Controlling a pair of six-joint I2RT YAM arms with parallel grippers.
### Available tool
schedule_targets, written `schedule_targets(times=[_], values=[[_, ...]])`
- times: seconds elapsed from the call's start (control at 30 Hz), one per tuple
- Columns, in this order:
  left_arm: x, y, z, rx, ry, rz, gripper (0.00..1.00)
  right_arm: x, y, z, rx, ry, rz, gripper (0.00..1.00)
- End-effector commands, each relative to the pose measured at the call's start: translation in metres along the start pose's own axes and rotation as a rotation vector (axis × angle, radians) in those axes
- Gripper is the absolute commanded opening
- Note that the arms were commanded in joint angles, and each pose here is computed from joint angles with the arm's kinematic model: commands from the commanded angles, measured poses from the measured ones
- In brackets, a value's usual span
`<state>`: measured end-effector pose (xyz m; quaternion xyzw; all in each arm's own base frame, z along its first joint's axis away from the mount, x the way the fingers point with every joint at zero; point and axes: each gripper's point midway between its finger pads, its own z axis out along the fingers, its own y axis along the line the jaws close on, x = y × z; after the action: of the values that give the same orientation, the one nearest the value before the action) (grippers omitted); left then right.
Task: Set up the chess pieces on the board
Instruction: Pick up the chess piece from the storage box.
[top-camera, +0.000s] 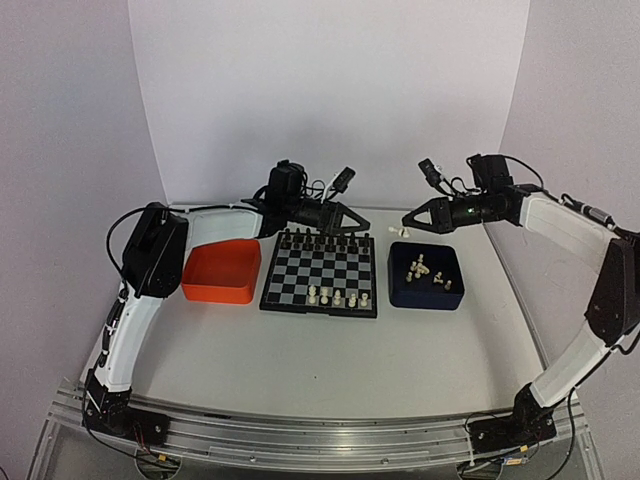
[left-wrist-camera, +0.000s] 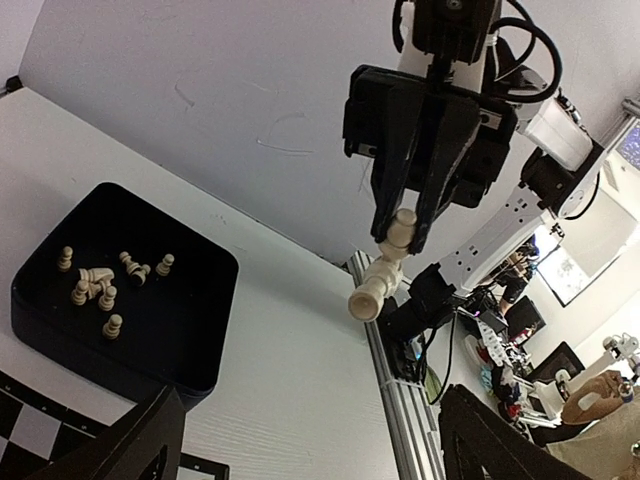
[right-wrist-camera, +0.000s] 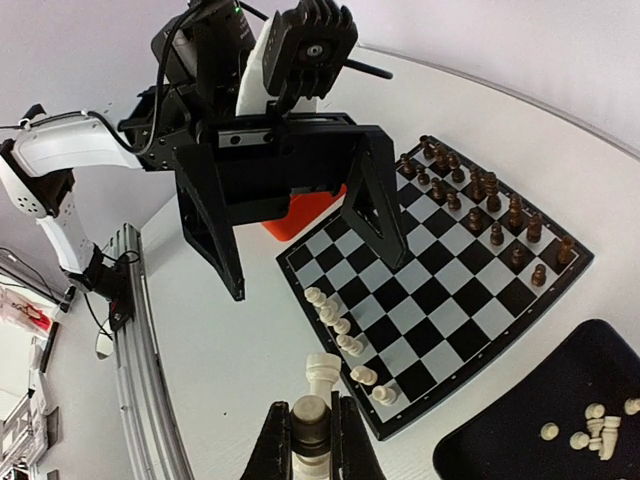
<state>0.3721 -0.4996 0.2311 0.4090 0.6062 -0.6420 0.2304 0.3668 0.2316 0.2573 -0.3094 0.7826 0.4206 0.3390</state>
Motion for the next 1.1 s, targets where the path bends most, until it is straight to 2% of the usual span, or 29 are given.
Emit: schedule_targets(times=[0.0, 0.27, 0.5, 0.73, 1.07], values=[[-0.005, -0.035, 0.016, 0.143, 0.005, 0.044, 0.87, -0.009, 0.036, -0.009, -0.126, -0.044, 0.000, 0.00], [0.009, -0.050, 0.048, 0.222, 0.047, 0.017, 0.81, -0.007, 0.050, -0.010, -0.162, -0.043, -0.008, 0.00], [0.011, -0.066, 0.053, 0.287, 0.038, 0.012, 0.65, -0.003, 0.050, -0.009, -0.160, -0.037, -0.006, 0.00], [0.009, -0.075, 0.051, 0.288, 0.019, 0.031, 0.61, 0.005, 0.047, -0.007, -0.149, -0.026, -0.001, 0.00], [0.007, -0.076, 0.051, 0.295, 0.013, 0.006, 0.47, 0.010, 0.044, -0.007, -0.132, -0.019, 0.002, 0.00]])
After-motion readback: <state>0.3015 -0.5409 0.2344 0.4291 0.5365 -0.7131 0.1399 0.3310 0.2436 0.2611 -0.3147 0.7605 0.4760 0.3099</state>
